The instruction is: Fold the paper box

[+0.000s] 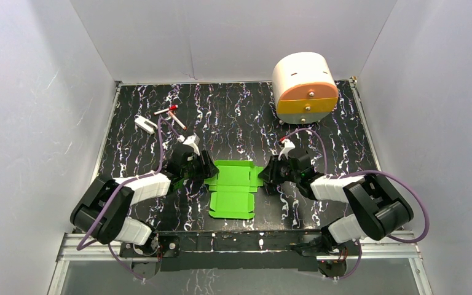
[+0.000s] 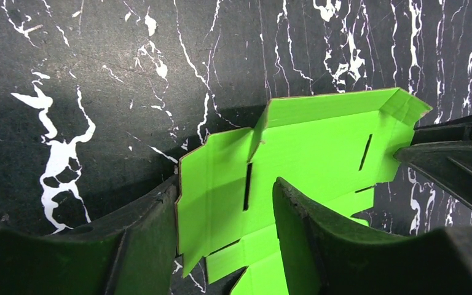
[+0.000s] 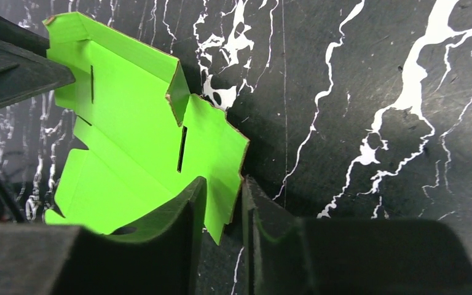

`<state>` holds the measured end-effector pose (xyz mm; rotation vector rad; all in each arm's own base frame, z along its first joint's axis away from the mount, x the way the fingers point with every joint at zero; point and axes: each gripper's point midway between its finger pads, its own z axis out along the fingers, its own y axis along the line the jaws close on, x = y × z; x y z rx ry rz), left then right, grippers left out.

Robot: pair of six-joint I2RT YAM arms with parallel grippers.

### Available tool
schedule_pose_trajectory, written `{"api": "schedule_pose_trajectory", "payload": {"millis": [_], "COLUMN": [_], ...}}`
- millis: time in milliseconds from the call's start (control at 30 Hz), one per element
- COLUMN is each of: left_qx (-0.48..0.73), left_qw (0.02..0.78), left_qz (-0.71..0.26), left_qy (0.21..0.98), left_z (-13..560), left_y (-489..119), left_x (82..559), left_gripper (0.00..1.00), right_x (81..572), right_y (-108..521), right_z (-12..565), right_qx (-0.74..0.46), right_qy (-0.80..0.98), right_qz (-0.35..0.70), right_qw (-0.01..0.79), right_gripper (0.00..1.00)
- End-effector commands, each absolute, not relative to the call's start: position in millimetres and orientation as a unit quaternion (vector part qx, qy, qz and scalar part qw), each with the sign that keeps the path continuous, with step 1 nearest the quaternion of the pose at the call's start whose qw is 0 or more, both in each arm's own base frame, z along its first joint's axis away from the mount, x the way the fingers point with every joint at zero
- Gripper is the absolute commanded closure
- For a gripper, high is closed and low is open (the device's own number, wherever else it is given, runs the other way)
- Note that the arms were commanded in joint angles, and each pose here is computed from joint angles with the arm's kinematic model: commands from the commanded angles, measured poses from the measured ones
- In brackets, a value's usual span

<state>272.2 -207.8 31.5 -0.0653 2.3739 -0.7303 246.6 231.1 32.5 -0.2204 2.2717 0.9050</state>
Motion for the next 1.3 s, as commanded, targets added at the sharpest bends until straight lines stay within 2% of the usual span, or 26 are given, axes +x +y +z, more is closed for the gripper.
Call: {"api": "schedule_pose_trajectory", "payload": {"millis": [0,100,200,367,667,867,1033,1133,1267], "left_qx": [-0.034,-0.045,-0.067,-0.092,-0.116,-0.106,-0.083,-0.068,-0.048], "left_qw": [0.333,0.342,0.355,0.360,0.332,0.315,0.371,0.380,0.362], "left_qz": [-0.297,-0.288,-0.267,-0.262,-0.341,-0.337,-0.266,-0.248,-0.277], "left_qy": [0.894,0.893,0.893,0.891,0.872,0.881,0.886,0.888,0.889], "left_z": [41.7,47.2,50.5,55.3,54.5,40.5,45.5,45.6,38.0], "left_y": [-211.8,-205.8,-193.0,-177.7,-184.7,-190.5,-172.3,-167.6,-176.8], "left_x": [276.3,276.7,274.4,257.2,219.1,221.5,248.4,261.6,271.6], "left_gripper": [0.48,0.44,0.38,0.31,0.30,0.31,0.34,0.40,0.46], "right_x": [250.8,250.6,251.4,252.7,252.6,248.8,248.3,247.7,247.1], "right_y": [242.8,241.8,239.5,235.2,233.1,235.6,233.3,232.6,233.4], "right_z": [52.2,55.5,60.9,70.8,79.4,76.7,72.7,70.9,69.0], "right_qx": [-0.085,-0.081,-0.076,-0.059,-0.019,-0.025,-0.038,-0.042,-0.047], "right_qy": [0.841,0.838,0.834,0.826,0.812,0.812,0.817,0.818,0.817], "right_qz": [0.401,0.406,0.409,0.415,0.436,0.444,0.433,0.432,0.435], "right_qw": [0.352,0.355,0.362,0.378,0.387,0.379,0.380,0.378,0.375], "right_gripper": [0.71,0.88,1.00,1.00,1.00,1.00,1.00,1.00,1.00]}}
